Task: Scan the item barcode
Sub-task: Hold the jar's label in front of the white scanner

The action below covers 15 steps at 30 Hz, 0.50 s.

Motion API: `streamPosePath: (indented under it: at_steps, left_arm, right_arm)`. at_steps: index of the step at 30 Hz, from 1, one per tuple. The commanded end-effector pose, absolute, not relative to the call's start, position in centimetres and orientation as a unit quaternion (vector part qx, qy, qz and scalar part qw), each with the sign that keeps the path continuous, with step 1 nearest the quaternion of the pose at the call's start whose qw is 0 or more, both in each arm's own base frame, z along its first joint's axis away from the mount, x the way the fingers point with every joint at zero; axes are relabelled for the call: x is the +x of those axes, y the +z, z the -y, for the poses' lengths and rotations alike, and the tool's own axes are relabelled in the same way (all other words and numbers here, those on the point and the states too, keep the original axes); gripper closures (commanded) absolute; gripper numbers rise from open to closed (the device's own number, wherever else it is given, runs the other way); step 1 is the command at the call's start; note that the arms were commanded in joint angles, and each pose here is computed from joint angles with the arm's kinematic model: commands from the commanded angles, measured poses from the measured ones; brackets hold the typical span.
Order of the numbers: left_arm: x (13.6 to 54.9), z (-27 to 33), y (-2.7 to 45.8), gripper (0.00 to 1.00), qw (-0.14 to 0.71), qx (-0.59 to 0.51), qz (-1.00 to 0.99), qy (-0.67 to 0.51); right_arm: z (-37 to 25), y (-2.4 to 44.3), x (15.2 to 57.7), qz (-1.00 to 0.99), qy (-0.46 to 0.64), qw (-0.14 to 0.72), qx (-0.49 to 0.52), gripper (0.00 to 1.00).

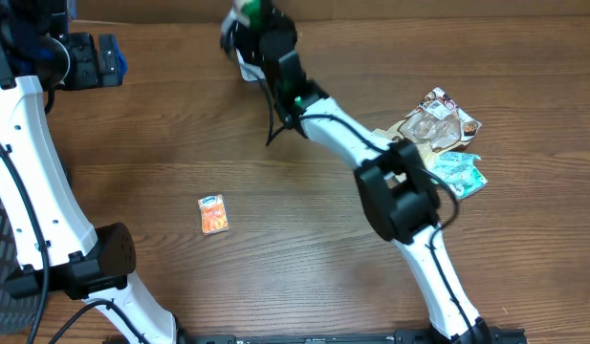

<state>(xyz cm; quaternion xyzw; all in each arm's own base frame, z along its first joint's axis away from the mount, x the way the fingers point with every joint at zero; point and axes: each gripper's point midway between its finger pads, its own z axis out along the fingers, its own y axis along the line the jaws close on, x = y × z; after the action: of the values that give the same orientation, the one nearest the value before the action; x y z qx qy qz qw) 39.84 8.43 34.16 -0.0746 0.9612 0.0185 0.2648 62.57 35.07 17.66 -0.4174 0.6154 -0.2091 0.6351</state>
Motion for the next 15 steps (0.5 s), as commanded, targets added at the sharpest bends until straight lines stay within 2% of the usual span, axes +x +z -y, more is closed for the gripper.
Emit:
streamPosePath:
  at_steps: [1, 15]
  left_arm:
    - [39.64, -8.71, 34.35, 0.0, 0.266, -0.072, -0.961, 0.024]
    - [39.64, -8.71, 34.35, 0.0, 0.266, -0.072, -0.961, 0.024]
  right_arm:
    - [-34.76, 18.06, 63.11, -0.579, -0.263, 0.632, -0.443, 0.6]
    - [-34.36, 18.98, 63.3, -0.575, -0.271, 0.643, -0.427, 0.6]
